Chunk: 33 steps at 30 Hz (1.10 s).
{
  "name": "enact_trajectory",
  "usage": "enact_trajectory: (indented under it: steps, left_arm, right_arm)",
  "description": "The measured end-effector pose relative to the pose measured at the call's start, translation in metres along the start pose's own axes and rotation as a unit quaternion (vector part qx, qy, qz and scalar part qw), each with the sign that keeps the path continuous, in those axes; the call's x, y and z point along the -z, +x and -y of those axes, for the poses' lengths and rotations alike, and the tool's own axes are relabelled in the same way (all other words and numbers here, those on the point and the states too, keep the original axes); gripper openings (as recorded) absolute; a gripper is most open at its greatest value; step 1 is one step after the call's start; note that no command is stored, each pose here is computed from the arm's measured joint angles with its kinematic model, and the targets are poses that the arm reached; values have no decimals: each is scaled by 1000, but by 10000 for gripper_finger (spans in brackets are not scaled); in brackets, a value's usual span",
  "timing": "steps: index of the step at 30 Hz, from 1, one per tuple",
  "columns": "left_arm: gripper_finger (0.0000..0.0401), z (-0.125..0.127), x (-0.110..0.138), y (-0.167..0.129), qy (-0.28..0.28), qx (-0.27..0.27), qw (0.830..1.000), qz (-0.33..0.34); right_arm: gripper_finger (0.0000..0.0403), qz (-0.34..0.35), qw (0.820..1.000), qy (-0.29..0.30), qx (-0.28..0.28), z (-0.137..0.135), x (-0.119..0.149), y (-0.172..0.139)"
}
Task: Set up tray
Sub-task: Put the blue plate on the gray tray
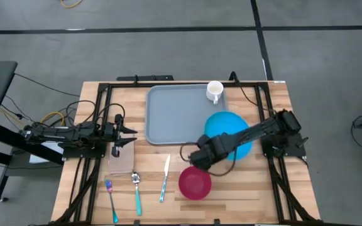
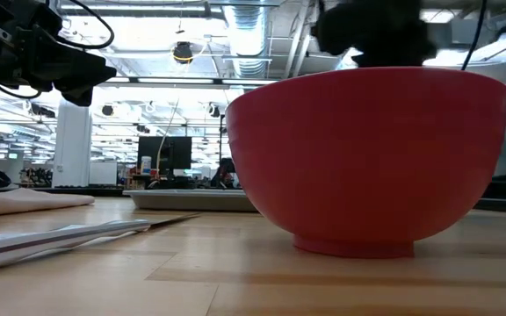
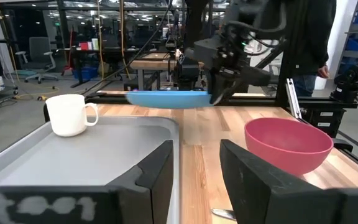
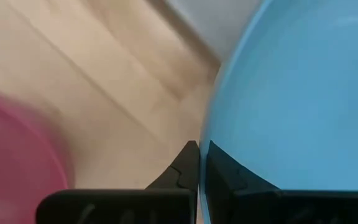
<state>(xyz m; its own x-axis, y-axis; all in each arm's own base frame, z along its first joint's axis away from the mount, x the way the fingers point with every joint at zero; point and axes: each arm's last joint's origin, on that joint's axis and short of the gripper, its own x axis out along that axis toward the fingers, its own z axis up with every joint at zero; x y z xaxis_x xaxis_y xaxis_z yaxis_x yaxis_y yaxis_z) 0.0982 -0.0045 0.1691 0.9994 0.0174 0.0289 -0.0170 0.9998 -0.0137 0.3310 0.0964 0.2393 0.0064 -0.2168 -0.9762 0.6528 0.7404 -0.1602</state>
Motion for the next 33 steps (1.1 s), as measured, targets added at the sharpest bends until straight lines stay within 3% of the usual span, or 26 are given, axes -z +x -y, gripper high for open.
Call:
enact_trajectory:
  steps: [12,19,33]
  left_arm:
    - [122,0,0,0,0,0,1000,0]
    - [122,0,0,0,0,0,1000,0]
    - [122,0,0,0,0,0,1000,0]
  right_arm:
    - [0,56,993,-81,-61,40,-82,12]
    - [0,84,988,-74,-106,66,-119,21]
    - [0,70,986,-67,-138,76,-128,26]
